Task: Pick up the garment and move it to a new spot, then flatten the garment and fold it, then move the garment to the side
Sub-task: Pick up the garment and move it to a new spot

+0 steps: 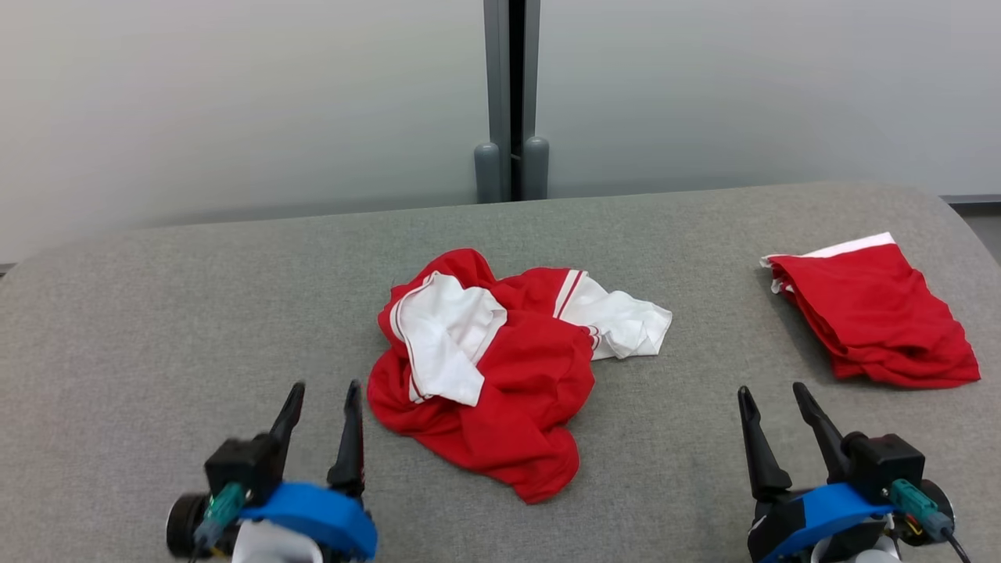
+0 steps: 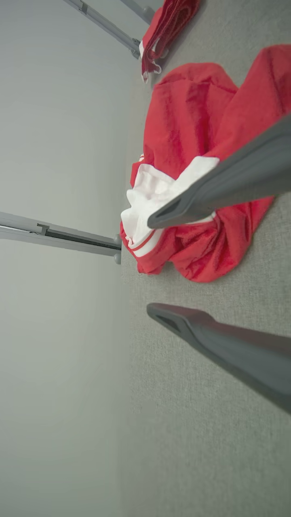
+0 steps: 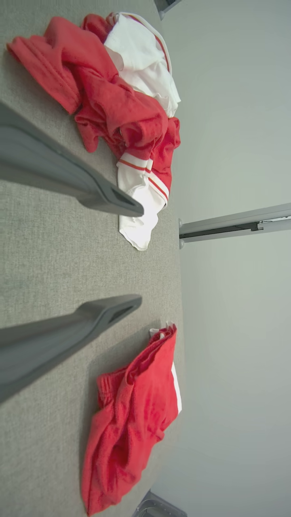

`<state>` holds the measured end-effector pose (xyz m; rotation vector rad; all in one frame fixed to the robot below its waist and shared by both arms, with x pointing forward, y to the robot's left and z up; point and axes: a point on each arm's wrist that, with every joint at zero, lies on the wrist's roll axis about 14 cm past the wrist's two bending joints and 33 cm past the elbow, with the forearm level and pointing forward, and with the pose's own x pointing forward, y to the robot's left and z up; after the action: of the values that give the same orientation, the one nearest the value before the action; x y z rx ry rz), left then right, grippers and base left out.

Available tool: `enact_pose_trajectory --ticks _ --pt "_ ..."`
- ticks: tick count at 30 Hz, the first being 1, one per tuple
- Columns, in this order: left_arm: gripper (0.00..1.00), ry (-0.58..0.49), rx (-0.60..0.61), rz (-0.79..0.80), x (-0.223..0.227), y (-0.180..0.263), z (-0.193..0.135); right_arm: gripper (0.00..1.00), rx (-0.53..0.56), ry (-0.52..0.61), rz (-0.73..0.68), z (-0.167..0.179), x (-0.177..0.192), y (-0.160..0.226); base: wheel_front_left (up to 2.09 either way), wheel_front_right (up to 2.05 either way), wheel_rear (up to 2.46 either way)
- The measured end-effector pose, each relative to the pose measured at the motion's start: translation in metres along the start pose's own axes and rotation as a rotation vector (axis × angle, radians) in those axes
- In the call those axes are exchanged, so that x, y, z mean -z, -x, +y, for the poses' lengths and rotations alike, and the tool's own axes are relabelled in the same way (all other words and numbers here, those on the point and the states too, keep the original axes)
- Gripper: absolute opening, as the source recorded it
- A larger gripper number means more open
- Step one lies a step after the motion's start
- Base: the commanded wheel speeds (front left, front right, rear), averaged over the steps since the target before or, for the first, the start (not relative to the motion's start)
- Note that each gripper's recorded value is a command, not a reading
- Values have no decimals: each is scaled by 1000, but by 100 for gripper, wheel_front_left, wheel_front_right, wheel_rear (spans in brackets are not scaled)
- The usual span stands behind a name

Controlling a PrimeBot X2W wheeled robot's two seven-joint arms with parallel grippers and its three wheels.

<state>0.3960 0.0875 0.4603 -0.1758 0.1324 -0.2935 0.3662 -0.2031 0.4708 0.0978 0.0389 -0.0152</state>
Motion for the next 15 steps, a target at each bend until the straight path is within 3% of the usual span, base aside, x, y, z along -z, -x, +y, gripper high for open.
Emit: enact_pose_trajectory --ticks 7,15 --pt "100 59 -124 15 15 38 24 100 -32 -12 16 12 6 6 0 0 0" --pt "100 48 -155 28 22 49 31 100 -62 -18 33 22 13 8 0 0 0"
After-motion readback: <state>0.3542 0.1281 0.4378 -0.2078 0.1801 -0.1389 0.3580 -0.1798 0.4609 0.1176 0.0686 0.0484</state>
